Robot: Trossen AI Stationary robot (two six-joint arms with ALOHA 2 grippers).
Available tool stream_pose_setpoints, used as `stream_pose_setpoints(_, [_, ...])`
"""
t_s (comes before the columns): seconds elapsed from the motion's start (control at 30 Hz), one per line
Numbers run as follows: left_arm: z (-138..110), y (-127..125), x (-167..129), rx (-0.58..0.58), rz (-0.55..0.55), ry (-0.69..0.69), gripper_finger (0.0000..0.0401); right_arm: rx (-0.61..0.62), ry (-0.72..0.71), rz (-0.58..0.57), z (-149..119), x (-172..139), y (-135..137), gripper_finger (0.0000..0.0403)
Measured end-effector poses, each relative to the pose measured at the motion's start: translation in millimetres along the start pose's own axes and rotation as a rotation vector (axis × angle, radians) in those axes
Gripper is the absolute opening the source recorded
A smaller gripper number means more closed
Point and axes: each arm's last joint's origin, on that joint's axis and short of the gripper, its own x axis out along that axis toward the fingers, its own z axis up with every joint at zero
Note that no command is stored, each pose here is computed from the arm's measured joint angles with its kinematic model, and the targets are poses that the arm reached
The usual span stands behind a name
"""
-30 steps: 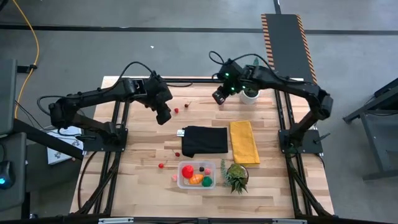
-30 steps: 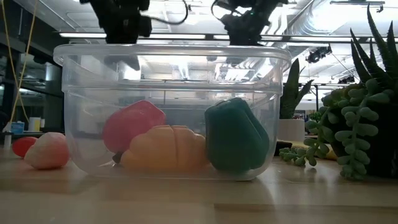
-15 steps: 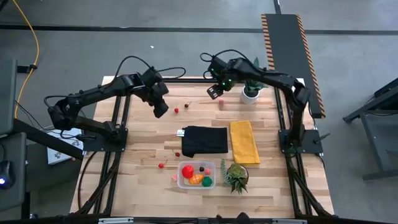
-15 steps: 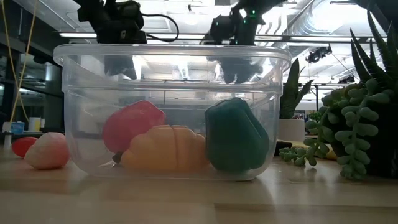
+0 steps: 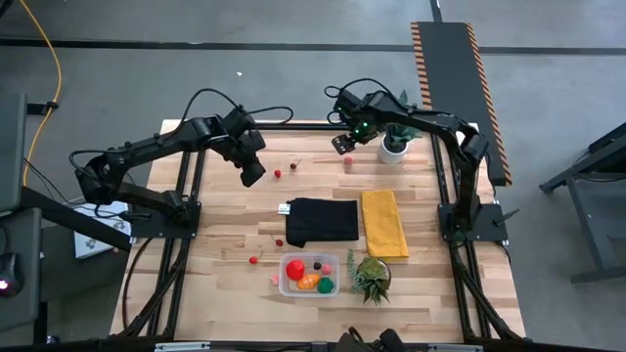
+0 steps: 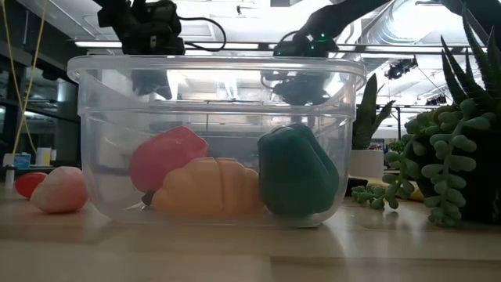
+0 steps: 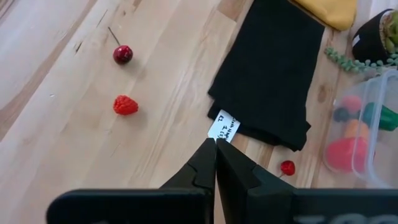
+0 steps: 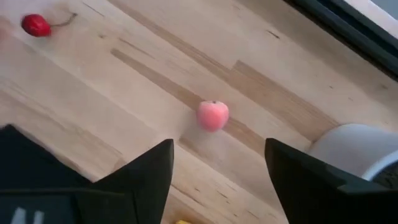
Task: Pick and placing Produce into tupperware
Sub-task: Put the top peach into the transparent bin
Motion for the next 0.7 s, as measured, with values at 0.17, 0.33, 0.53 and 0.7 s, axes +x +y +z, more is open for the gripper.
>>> stream_pose_setpoints(0.17, [0.0,-0.3,0.0,0.017,-0.010,-0.001,0.0002,0.025,0.022,0.017,1.1,8.2,2.2,0.0237])
stream_pose_setpoints(0.33, [0.1,-0.3,0.1,0.019,-0.010,0.000,0.0003,0.027,0.093,0.024,2.0,29.9,3.9,0.0236])
stream_pose_setpoints(0.53, [-0.8,-0.4,0.1,0.016,-0.014,0.008,0.0003,0.039,0.121,0.004,2.4,44.5,5.6,0.0236])
stream_pose_setpoints(0.7, [-2.6,-0.4,0.1,0.021,-0.014,0.025,0.0003,0.064,0.128,-0.004,3.5,47.5,2.9,0.0236])
